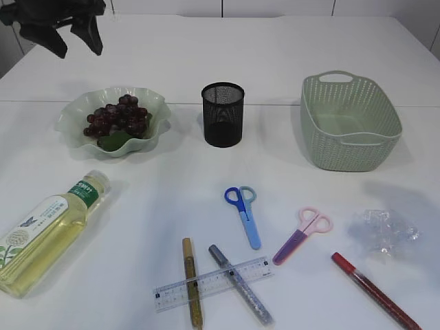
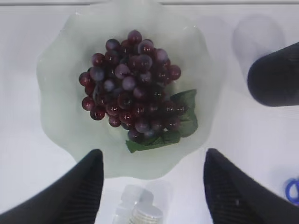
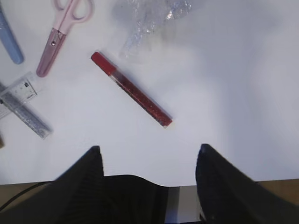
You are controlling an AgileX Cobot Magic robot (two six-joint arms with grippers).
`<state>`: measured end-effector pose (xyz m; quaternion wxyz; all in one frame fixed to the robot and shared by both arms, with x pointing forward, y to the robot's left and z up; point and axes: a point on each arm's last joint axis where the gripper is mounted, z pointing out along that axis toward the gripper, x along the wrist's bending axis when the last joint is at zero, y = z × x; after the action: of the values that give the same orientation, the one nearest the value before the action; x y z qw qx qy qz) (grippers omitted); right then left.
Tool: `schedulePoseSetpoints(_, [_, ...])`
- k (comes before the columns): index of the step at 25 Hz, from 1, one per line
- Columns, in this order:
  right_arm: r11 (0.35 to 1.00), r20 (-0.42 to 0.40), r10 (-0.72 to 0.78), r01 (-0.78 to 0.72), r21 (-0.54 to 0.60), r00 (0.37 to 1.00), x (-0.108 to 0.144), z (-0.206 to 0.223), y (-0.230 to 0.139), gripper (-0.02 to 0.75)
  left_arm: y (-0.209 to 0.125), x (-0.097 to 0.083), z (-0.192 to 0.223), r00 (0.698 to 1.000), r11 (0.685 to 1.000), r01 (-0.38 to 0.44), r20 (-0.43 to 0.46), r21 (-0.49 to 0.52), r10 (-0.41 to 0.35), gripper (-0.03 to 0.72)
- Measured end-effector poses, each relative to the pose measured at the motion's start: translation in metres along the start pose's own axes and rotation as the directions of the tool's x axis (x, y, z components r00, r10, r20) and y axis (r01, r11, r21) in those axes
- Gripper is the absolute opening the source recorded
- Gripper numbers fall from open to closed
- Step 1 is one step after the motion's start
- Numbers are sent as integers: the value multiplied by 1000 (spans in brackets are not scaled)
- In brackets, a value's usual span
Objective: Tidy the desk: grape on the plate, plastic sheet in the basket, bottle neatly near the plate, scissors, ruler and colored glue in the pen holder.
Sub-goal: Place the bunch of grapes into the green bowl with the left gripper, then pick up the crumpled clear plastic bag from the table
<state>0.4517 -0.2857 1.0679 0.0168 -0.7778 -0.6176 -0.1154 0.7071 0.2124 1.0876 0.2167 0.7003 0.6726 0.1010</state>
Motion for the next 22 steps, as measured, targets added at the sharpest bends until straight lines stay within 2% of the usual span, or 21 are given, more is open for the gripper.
schedulePoseSetpoints(6, [996, 5, 86, -86, 28, 996, 0, 30, 24, 490, -5, -24, -53, 998, 995, -53, 34, -85, 56, 486])
schedulePoseSetpoints(10, [992, -11, 123, -123, 32, 992, 2, 55, 44, 490, -9, -38, -72, 994, 989, -88, 54, -117, 95, 486])
schedulePoseSetpoints(15, [991, 21, 123, -124, 56, 992, 2, 79, 68, 490, -11, -44, -76, 992, 988, -101, 62, -121, 109, 486])
schedulePoseSetpoints(22, [998, 101, 11, -17, 68, 995, 16, 104, 94, 490, -11, -44, -77, 992, 987, -103, 63, -121, 111, 480])
